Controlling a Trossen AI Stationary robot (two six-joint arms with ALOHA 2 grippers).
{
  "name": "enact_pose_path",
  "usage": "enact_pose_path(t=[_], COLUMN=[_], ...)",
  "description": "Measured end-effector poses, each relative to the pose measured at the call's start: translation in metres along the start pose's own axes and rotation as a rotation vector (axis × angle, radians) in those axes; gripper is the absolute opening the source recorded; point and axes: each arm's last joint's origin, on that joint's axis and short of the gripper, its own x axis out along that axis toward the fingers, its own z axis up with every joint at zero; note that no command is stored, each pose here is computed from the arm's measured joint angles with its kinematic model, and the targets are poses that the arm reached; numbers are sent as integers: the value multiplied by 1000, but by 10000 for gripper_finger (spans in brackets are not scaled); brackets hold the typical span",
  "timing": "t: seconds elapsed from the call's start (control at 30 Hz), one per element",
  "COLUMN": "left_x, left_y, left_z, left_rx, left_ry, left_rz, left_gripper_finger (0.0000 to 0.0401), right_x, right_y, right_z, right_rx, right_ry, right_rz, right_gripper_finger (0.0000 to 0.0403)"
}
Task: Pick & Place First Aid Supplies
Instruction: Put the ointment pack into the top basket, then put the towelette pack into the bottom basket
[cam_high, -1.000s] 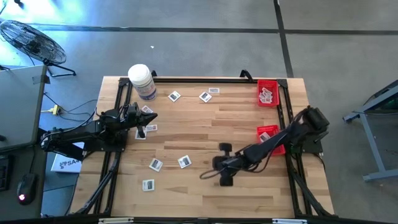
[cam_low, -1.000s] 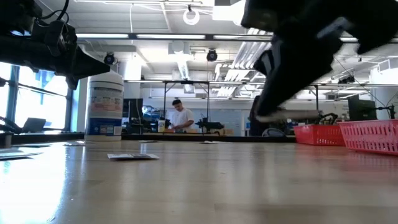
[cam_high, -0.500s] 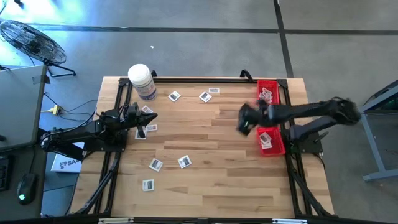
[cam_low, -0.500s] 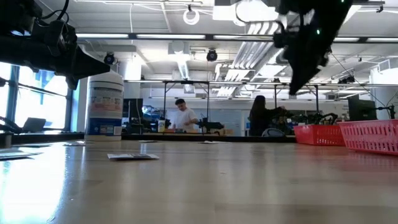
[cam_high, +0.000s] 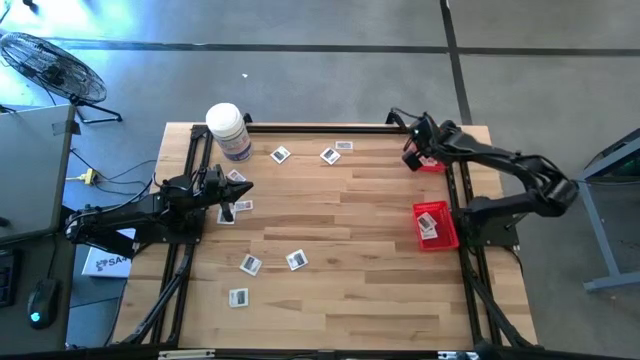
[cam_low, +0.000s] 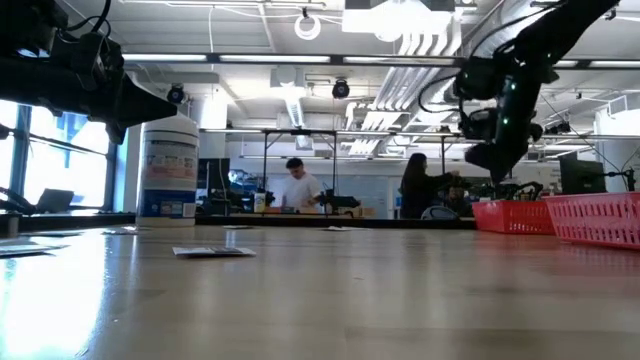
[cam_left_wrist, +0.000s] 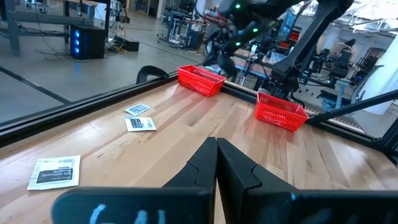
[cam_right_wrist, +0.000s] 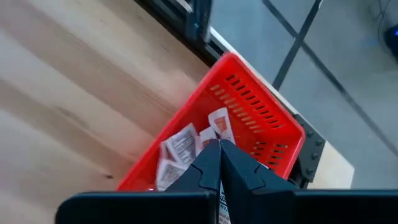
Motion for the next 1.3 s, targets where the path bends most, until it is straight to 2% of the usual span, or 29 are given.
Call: enact_pose_path(t=[0.13, 0.3, 0.43, 0.57, 0.7, 0.9, 1.13, 1.3], left_x=[0, 0, 0, 0, 0, 0, 0, 0], left_y=[0, 0, 0, 0, 0, 0, 0, 0], left_z=[0, 0, 0, 0, 0, 0, 0, 0], left_rx=[0, 0, 0, 0, 0, 0, 0, 0], left_ry=[0, 0, 0, 0, 0, 0, 0, 0], left_rz=[0, 0, 0, 0, 0, 0, 0, 0], left_gripper_finger=[1, 1, 1, 1, 1, 1, 1, 1], right_x=[16, 27, 25, 9, -12, -33, -24, -2], right_y=[-4, -3, -5, 0, 18, 55, 122, 162], right_z=[-5, -6, -2, 17, 39, 64, 95, 115], right_rx=[-29, -33, -54, -51, -75, -103, -250, -385], right_ry=[42, 75, 64, 5, -129, -324, -320, -304], right_rz=[-20, -14, -45, -47, 123, 402, 629, 669], right_gripper_finger=[9, 52, 97, 131, 146, 148, 150, 149])
